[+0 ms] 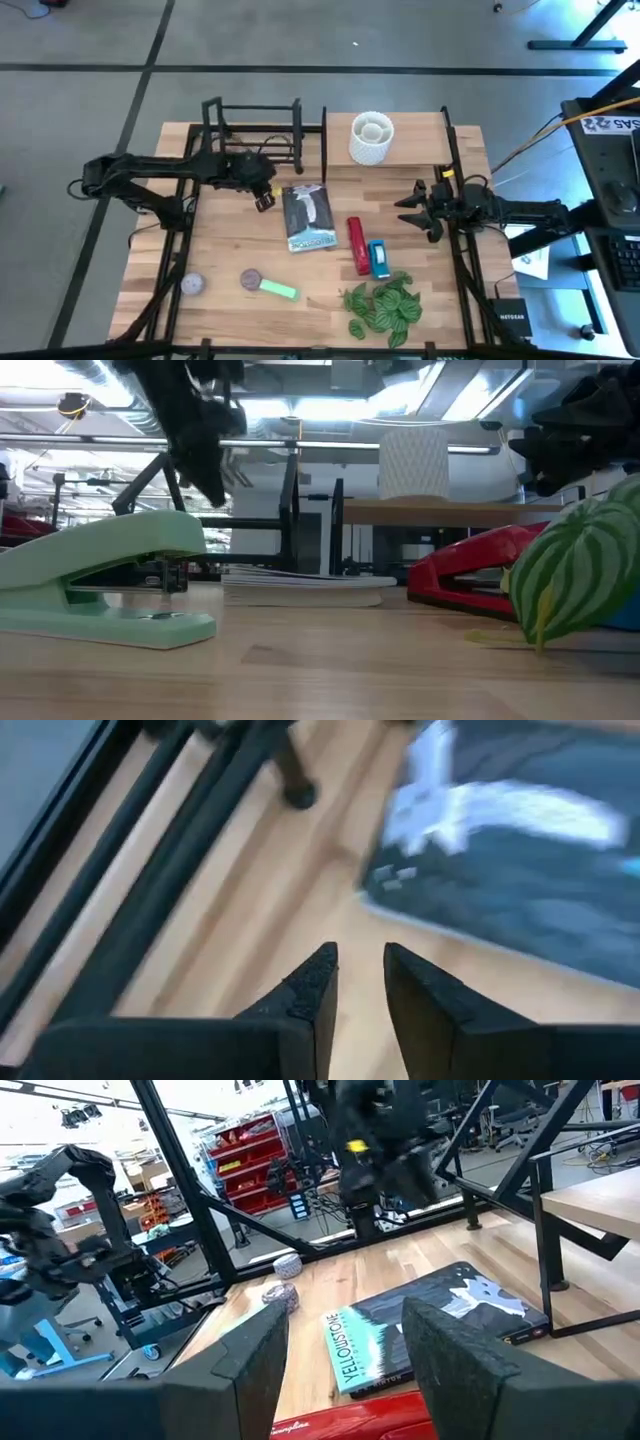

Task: Stock shelves
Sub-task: Adjust the white pencil holder on the shelf

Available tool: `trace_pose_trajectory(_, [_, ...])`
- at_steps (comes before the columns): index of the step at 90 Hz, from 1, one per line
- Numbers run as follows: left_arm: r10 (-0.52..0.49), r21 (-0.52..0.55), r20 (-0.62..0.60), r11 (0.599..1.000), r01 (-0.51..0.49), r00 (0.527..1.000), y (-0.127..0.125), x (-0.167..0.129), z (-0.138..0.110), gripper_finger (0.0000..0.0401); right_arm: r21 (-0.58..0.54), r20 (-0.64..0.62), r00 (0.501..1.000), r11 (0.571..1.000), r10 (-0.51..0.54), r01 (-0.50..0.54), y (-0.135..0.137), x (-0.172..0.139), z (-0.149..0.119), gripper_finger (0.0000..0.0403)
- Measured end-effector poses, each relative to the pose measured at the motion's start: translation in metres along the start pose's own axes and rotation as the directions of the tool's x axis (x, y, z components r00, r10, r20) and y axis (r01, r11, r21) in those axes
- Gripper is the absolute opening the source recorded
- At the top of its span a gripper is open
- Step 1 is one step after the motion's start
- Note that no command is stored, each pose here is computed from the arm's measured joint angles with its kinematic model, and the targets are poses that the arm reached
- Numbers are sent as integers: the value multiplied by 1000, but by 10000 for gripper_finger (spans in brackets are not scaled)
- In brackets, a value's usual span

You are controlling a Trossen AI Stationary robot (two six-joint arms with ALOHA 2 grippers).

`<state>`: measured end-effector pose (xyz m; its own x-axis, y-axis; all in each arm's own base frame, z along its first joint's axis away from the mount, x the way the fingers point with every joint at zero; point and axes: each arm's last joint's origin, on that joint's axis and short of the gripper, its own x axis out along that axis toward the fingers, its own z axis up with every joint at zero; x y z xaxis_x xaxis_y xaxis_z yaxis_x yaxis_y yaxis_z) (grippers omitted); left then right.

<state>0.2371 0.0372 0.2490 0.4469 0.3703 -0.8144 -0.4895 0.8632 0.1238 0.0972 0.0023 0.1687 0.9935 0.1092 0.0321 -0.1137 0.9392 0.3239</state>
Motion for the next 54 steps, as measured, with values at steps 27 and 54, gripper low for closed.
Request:
trace_pose_trajectory(27, [-42, -46, 109, 998, 47, 993, -65, -24, -28, 67, 0, 0, 1000, 1000, 0, 0, 0, 0, 0, 182])
trace_pose_trajectory(54, [-68, -119, 211, 988, 95, 975, -104, -33, -76, 67, 0, 0, 1000, 1000, 0, 0, 0, 0, 0, 182])
